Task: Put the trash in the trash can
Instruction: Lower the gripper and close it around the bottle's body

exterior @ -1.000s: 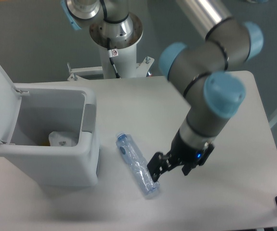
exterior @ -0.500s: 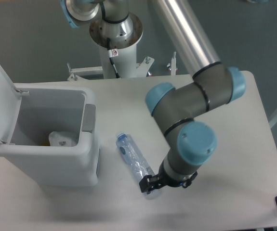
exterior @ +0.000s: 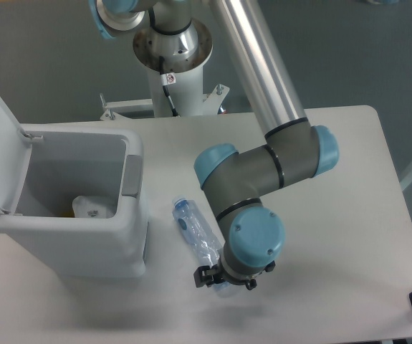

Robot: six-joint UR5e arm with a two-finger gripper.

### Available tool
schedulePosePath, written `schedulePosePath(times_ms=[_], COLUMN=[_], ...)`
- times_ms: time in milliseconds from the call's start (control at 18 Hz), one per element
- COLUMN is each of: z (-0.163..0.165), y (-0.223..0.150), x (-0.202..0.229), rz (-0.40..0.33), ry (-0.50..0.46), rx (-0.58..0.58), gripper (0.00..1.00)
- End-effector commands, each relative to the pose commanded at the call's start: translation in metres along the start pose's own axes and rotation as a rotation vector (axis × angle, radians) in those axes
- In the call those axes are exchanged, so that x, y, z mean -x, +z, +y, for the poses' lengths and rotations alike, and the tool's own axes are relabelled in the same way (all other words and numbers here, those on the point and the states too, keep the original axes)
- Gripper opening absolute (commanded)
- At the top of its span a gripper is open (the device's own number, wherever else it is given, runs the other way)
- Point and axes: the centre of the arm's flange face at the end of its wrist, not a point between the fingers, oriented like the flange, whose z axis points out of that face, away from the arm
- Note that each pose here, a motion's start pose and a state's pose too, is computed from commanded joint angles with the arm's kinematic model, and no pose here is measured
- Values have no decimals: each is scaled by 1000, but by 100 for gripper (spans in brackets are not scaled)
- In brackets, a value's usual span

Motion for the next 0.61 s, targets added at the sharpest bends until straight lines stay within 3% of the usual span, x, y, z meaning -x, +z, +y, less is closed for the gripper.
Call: schedulePosePath(times_ms=[333,611], z=[4,3], y=[17,26], x=[-10,-18], rz=[-69,-79], ry=[-12,-32], rx=[37,47], gripper=[94,92])
